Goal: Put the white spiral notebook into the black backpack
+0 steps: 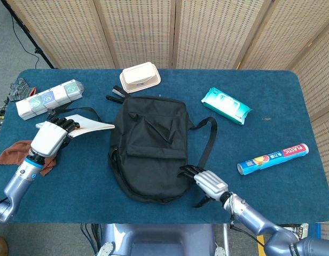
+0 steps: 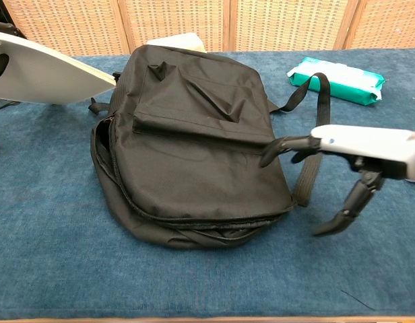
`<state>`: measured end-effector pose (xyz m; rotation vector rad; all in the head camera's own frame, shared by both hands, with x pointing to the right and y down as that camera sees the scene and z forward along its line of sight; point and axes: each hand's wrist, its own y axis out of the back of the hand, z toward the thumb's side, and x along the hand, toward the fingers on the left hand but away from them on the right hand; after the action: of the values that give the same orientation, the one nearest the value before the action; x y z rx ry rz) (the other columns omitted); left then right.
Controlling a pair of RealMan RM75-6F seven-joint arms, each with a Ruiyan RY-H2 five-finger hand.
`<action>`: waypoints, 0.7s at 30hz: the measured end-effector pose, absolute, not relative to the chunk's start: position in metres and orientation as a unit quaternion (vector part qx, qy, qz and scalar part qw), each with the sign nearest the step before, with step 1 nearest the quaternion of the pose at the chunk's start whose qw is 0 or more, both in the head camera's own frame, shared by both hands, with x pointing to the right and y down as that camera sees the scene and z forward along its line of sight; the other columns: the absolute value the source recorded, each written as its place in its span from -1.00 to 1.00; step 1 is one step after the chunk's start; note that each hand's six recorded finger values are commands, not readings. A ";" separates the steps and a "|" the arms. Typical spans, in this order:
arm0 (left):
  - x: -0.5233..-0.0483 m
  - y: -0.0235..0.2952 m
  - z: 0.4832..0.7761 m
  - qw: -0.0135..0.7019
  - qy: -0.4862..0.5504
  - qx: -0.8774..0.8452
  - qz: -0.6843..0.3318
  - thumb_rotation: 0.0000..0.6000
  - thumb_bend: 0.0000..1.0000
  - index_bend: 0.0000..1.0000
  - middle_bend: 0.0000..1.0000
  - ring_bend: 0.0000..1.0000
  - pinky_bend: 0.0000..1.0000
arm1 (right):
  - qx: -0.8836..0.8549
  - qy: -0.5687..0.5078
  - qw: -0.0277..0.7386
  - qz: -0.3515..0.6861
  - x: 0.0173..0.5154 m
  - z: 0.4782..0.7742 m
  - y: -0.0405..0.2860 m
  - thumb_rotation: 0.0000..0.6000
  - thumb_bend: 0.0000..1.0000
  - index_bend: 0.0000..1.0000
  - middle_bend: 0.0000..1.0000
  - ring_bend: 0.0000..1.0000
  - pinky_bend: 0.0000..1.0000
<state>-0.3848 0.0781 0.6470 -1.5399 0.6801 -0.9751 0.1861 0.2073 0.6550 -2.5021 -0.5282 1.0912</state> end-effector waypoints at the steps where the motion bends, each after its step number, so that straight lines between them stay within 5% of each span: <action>1: -0.385 0.078 0.646 0.564 0.288 -0.653 -0.415 1.00 0.33 0.33 0.11 -0.07 0.10 | -0.887 -0.184 0.181 0.383 0.182 0.655 0.208 1.00 -1.00 -0.60 -0.81 -0.92 -0.74; 21: -0.387 0.084 0.647 0.555 0.289 -0.661 -0.415 1.00 0.32 0.33 0.11 -0.07 0.10 | -0.876 -0.192 0.220 0.384 0.134 0.672 0.196 1.00 -1.00 -0.51 -0.71 -0.80 -0.62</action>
<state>-0.3869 0.0837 0.6474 -1.5611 0.6829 -0.9791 0.1337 0.1957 0.6722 -2.4225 -0.5303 1.0616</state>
